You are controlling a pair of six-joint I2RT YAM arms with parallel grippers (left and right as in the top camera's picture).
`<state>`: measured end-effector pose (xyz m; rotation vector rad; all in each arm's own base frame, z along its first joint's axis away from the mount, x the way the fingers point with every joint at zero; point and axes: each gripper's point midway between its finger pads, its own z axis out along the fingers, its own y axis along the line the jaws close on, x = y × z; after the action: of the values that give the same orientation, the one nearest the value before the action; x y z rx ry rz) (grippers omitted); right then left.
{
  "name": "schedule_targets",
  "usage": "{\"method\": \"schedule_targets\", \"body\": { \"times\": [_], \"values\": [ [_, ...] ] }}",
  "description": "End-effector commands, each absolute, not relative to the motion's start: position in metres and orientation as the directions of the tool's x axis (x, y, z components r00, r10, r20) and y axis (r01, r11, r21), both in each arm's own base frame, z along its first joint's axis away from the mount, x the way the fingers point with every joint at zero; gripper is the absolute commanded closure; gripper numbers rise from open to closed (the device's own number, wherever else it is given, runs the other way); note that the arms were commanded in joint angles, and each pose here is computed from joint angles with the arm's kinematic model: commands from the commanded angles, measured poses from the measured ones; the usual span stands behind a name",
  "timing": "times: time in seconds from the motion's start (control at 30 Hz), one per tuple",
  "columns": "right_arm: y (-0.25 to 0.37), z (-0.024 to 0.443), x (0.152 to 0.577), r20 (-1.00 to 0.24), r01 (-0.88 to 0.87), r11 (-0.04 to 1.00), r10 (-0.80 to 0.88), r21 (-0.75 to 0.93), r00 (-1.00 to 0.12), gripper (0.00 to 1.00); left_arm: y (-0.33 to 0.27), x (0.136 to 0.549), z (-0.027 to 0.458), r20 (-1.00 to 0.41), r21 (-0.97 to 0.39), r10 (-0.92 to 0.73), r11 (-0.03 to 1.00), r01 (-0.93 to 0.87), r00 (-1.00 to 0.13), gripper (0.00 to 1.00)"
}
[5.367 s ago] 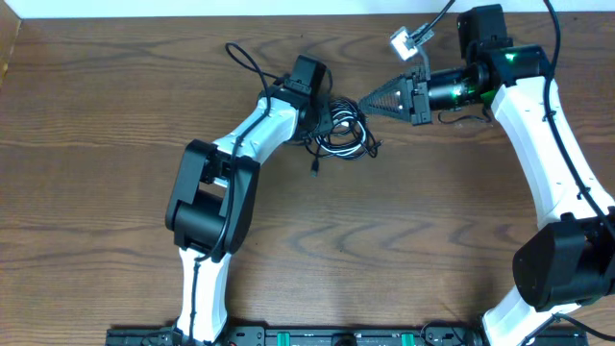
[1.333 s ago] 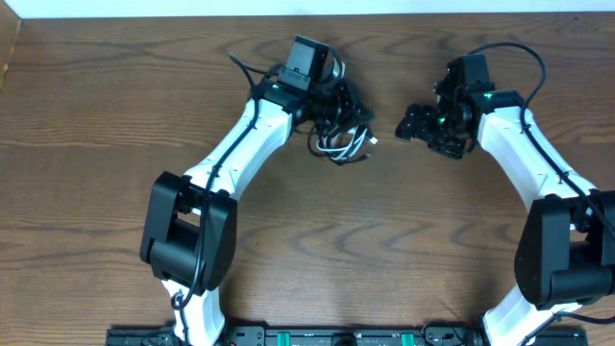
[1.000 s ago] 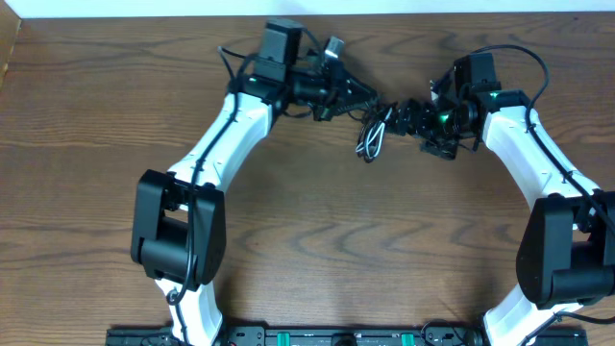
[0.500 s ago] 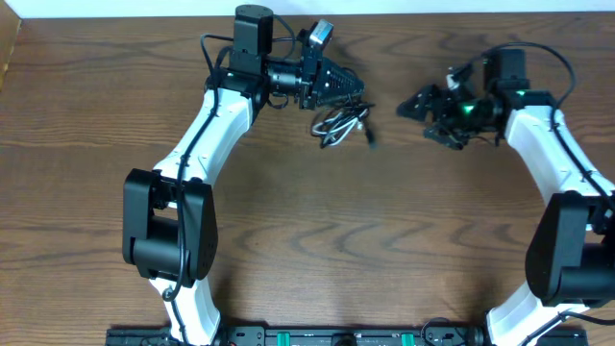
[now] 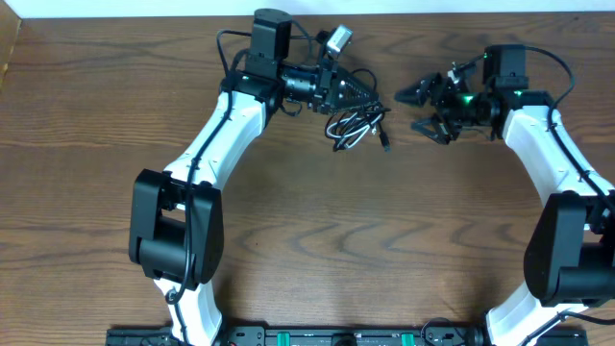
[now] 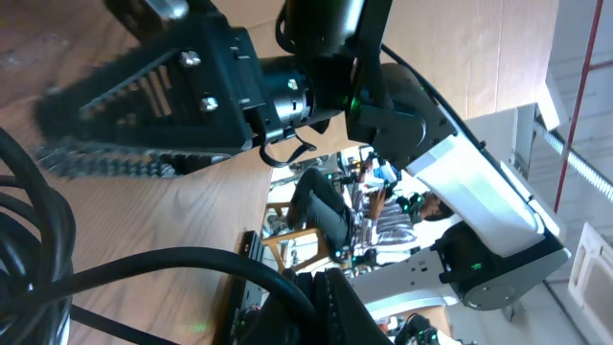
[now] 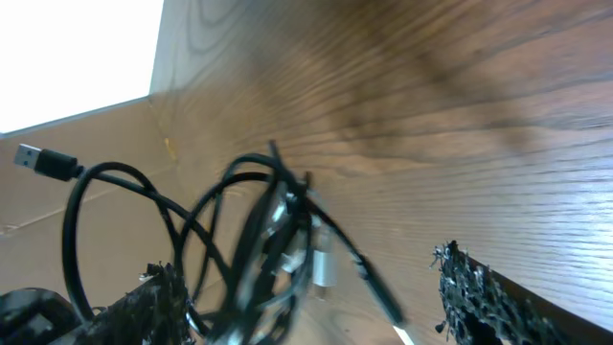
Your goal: Untangle cables
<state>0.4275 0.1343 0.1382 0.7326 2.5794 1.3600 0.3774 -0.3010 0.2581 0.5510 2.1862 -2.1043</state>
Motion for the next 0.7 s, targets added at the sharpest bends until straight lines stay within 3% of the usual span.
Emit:
{"method": "schedule_targets", "body": {
  "times": [0.0, 0.2, 0.4, 0.67],
  "values": [
    [0.15, 0.142, 0.424, 0.156, 0.381, 0.438, 0.468, 0.814, -0.87, 0.19, -0.305, 0.365, 0.261, -0.333, -0.942, 0.251, -0.039, 0.334, -0.909, 0.93],
    [0.166, 0.141, 0.424, 0.143, 0.374, 0.456, 0.463, 0.808, -0.875, 0.23, -0.313, 0.357, 0.257, -0.323, -0.945, 0.271, -0.041, 0.324, -0.907, 0.93],
    [0.177, 0.135, 0.421, 0.125, 0.37, 0.491, 0.461, 0.789, -0.879, 0.42, -0.316, 0.355, 0.258, -0.323, -0.945, 0.277, -0.043, 0.324, -0.905, 0.92],
    [0.184, 0.137, 0.42, 0.152, 0.39, 0.472, 0.465, 0.79, -0.872, 0.36, -0.316, 0.355, 0.257, -0.35, -0.935, 0.278, -0.052, 0.35, -0.895, 0.93]
  ]
}}
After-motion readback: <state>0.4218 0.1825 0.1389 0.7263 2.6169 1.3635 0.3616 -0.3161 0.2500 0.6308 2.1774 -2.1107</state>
